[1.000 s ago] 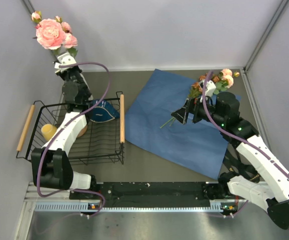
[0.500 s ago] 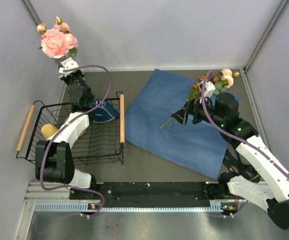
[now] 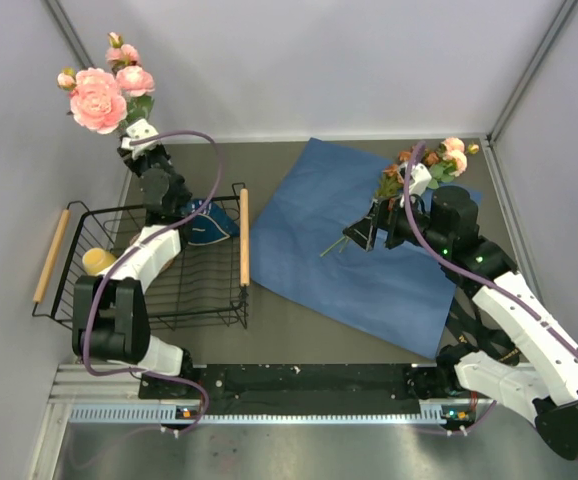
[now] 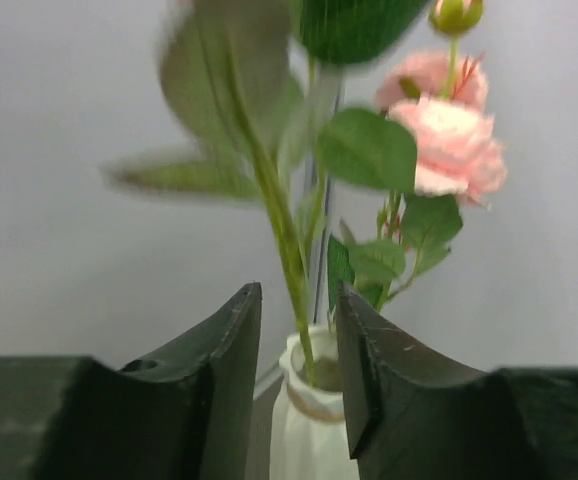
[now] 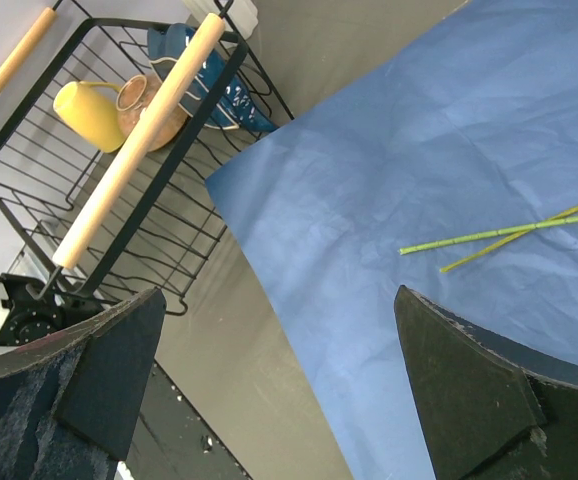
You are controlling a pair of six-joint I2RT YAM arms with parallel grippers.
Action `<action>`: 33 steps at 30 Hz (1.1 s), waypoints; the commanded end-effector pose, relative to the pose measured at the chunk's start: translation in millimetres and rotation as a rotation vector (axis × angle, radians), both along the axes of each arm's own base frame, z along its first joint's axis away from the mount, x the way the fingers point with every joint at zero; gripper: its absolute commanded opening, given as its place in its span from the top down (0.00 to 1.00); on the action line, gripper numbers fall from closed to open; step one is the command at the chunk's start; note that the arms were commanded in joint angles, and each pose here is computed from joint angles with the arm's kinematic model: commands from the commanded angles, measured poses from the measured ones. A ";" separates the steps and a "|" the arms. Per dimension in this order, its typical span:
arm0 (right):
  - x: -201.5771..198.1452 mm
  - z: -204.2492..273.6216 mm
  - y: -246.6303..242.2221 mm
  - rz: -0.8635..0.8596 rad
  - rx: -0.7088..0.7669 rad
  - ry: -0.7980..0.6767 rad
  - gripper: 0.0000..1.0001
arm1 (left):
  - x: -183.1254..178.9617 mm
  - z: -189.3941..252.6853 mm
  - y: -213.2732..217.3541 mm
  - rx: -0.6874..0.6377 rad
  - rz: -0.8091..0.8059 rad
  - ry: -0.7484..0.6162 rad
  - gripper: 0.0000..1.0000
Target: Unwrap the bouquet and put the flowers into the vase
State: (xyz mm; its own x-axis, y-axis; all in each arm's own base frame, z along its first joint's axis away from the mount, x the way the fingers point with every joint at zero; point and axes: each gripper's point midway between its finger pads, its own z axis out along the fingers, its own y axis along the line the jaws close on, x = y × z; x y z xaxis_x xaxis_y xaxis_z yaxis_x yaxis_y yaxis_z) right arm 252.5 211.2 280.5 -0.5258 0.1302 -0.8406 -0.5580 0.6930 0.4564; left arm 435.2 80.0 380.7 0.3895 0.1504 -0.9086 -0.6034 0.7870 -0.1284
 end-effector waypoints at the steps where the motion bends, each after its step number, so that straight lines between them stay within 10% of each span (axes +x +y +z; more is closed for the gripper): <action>1: 0.9 5.3 -2.1 -0.002 0.009 -0.030 0.01 | -8.5 -12.4 4.9 -0.019 0.014 0.067 0.47; 7: 2.9 0.3 0.0 0.004 0.006 -0.017 0.01 | -14.9 -10.2 -7.9 -0.087 -0.097 0.106 0.01; 16: 19.9 -13.6 0.9 -0.067 0.020 0.054 0.01 | -45.9 -24.2 -80.9 -0.354 -0.555 0.222 0.01; 25: 92.1 -92.2 -98.6 -0.705 0.146 0.456 0.02 | -132.1 -40.5 -251.6 -0.545 -1.484 0.404 0.05; 33: 179.2 -138.1 -141.9 -0.907 0.106 0.465 0.28 | -207.8 -35.3 -409.8 -0.250 -1.891 0.599 0.08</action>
